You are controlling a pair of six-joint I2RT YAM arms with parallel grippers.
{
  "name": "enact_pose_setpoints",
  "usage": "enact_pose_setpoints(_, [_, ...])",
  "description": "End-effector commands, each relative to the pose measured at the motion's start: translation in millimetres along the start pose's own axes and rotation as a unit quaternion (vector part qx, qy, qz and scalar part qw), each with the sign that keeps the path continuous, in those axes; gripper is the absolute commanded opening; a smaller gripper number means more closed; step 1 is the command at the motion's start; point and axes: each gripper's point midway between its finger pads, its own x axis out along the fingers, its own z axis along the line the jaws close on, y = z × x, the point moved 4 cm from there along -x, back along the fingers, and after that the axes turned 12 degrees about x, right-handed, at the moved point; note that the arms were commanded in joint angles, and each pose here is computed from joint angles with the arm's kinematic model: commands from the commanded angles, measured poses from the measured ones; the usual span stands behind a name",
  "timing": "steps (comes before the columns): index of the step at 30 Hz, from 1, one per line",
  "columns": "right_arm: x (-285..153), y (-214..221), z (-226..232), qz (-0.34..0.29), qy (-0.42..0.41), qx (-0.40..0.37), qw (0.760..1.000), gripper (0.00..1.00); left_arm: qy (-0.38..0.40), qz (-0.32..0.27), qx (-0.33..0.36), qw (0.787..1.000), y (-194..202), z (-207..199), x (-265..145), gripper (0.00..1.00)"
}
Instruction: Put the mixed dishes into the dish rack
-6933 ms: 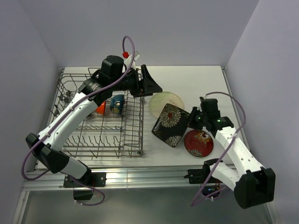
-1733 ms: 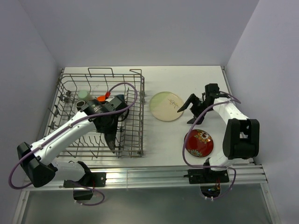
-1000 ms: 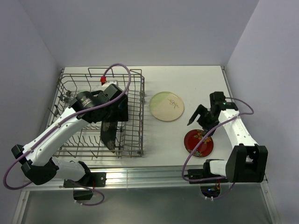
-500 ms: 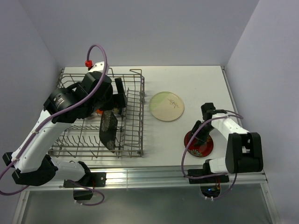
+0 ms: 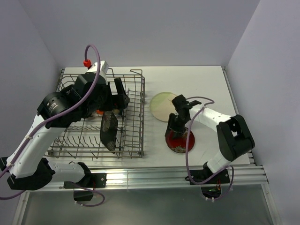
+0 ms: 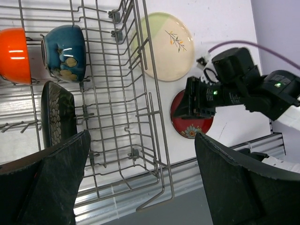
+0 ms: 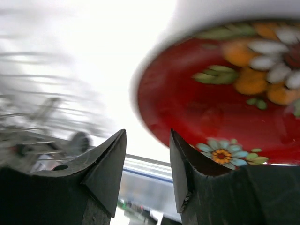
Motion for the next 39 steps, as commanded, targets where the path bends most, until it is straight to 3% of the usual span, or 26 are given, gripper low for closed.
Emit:
enact_pose_setpoints(1, [-28.5,-14.6,31.8,-0.064,-0.049,-0.016,0.997,0.5,0.021,-0.019,0.013,0.999,-3.6,-1.6,-7.3,0.99])
enact_pose_setpoints(7, [-51.7,-6.7,14.2,-0.095,-0.037,-0.019,0.995,0.59,0.042,-0.019,0.036,0.998,-2.3,-7.6,-1.7,0.99])
enact_pose_setpoints(14, [-49.1,-2.1,-63.3,-0.125,-0.04,0.08,0.988,0.61,0.066,-0.022,0.062,0.996,-6.2,-17.1,4.4,0.99])
enact_pose_setpoints(20, [-41.1,11.9,-92.9,-0.138,-0.058,0.126,0.981,0.61,0.091,-0.02,0.075,0.993,-3.7,-24.0,8.6,0.99])
enact_pose_setpoints(29, [-14.3,21.7,-111.3,-0.113,-0.061,0.178,0.976,0.61,0.144,-0.022,0.083,0.986,-3.3,-34.9,-2.2,0.99])
enact_pose_setpoints(39, [6.5,3.3,-103.6,-0.142,-0.124,0.194,0.963,0.53,0.164,-0.019,0.09,0.982,0.2,-39.6,-0.4,0.99])
